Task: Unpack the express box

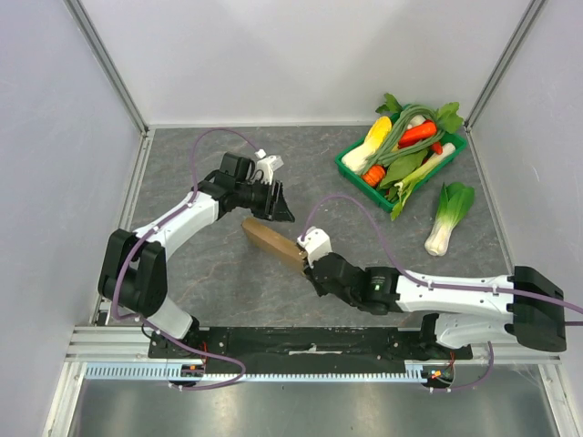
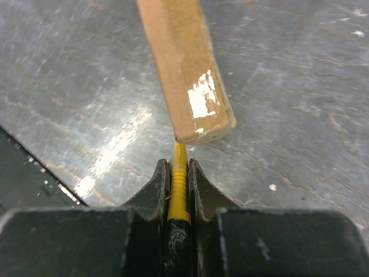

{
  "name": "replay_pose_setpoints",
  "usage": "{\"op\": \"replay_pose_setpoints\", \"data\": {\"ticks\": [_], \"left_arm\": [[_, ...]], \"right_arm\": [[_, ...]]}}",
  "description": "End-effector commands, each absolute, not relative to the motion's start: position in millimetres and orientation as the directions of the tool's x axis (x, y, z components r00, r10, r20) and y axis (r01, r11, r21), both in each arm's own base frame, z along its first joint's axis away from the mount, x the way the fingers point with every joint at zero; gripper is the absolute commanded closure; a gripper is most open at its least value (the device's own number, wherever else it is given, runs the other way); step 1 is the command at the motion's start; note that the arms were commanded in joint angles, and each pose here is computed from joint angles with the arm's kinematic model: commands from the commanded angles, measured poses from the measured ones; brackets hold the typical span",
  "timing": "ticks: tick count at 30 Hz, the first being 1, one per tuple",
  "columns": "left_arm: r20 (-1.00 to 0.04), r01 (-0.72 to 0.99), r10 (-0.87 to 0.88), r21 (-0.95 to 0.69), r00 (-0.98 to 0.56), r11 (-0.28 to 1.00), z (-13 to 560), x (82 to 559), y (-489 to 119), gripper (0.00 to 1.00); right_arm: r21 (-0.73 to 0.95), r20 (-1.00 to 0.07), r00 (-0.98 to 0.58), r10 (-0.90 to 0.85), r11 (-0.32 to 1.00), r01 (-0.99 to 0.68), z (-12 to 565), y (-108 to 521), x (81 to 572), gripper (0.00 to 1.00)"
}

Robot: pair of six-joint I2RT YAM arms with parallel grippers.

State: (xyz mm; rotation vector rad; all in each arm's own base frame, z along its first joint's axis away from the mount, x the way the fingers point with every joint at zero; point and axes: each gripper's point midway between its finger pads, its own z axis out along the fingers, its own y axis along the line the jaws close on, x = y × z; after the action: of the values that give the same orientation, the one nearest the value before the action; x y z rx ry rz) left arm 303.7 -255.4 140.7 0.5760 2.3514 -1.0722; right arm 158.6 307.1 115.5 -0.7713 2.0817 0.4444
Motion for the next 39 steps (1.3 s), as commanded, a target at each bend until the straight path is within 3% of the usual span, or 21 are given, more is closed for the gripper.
{"op": "replay_pose_setpoints", "data": {"ticks": [1,8,12,18,22,28,33,37,39], "left_arm": [[-0.643,0.652,0.220,-0.575,-0.733,0.494,164,296,-267,0.51],[-0.655,0.685,0.219,-0.638,-0.723,0.352,182,282,-281,0.46],[-0.685,0.726,0.245,-0.621,-0.686,0.297,184,274,-282,0.36],[-0.732,0.779,0.282,-0.533,-0.620,0.330,176,273,-275,0.30],[-0.751,0.807,0.348,-0.403,-0.561,0.431,153,285,-268,0.29],[-0.727,0.842,0.484,-0.246,-0.488,0.479,121,285,-269,0.29],[-0.693,0.849,0.540,-0.207,-0.478,0.486,100,281,-270,0.30],[-0.684,0.854,0.573,-0.143,-0.450,0.500,89,283,-267,0.38],[-0.685,0.861,0.590,-0.109,-0.427,0.497,84,283,-267,0.48]], "right_arm": [[0.074,-0.906,-0.400,-0.141,0.877,-0.475,152,288,189,1.00],[0.123,-0.914,-0.402,-0.054,0.908,-0.401,148,282,200,1.00],[0.190,-0.912,-0.410,0.030,0.916,-0.355,153,278,215,1.00],[0.273,-0.903,-0.412,0.122,0.903,-0.331,169,270,241,1.00],[0.297,-0.896,-0.423,0.133,0.888,-0.351,176,275,251,1.00],[0.340,-0.876,-0.460,0.146,0.863,-0.373,179,289,254,1.00],[0.365,-0.865,-0.473,0.168,0.858,-0.361,181,286,252,1.00],[0.385,-0.852,-0.490,0.185,0.856,-0.345,180,274,245,1.00],[0.392,-0.845,-0.501,0.190,0.856,-0.337,182,266,240,1.00]]}}
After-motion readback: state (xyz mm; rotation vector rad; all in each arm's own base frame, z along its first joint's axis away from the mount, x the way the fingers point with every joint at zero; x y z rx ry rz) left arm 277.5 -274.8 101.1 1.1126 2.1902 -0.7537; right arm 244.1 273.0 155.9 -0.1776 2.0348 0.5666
